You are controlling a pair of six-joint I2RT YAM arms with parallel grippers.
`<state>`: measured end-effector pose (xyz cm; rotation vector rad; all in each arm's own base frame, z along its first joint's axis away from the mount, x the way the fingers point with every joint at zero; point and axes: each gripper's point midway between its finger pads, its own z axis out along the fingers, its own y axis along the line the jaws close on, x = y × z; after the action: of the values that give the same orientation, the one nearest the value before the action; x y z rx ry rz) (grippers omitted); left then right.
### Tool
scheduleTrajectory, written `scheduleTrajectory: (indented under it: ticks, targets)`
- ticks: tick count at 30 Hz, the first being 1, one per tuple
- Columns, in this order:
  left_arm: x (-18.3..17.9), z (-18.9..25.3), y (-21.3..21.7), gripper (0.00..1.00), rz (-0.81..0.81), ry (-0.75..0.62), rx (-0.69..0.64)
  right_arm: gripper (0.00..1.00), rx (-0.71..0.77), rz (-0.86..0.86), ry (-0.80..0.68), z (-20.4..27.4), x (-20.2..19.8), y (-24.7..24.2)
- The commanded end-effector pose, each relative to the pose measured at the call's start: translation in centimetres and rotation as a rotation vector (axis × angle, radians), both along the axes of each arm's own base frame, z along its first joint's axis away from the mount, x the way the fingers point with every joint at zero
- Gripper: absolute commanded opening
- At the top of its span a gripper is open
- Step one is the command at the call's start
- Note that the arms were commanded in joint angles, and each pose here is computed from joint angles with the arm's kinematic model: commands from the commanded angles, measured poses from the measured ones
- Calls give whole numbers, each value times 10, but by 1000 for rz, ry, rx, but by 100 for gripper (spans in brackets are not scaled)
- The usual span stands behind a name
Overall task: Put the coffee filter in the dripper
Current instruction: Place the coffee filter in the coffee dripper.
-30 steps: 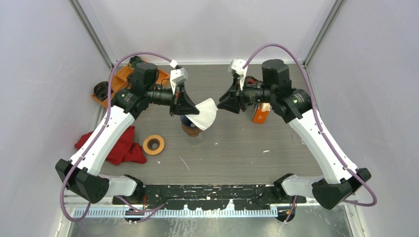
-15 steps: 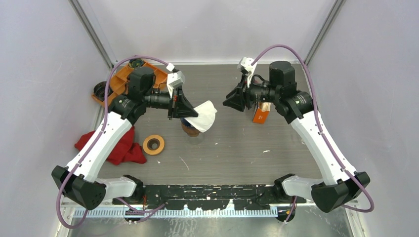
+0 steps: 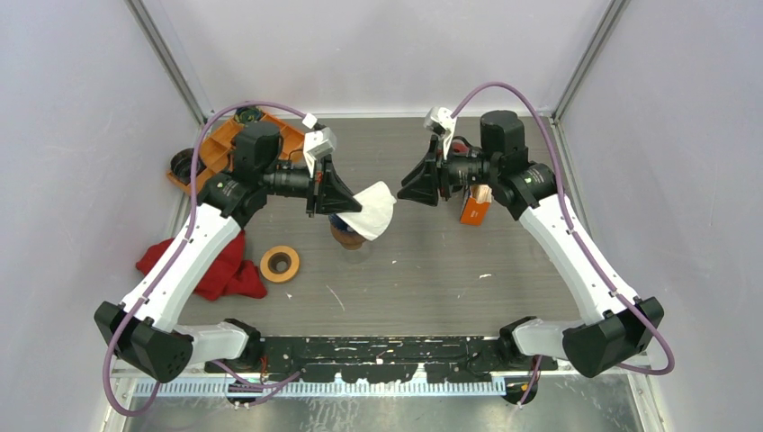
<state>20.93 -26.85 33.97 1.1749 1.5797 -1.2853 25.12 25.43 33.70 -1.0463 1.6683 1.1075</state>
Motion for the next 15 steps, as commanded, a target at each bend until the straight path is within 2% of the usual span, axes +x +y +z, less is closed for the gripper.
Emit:
scheduleTrajectory:
  ticks: [1, 15]
  targets:
    - [-4, 17, 0, 0, -17, -62, -45, 45, 63, 68, -61, 23, -9, 8]
    - [-3, 16, -1, 0, -15, -54, -44, 45, 86, 122, -64, 30, -21, 12]
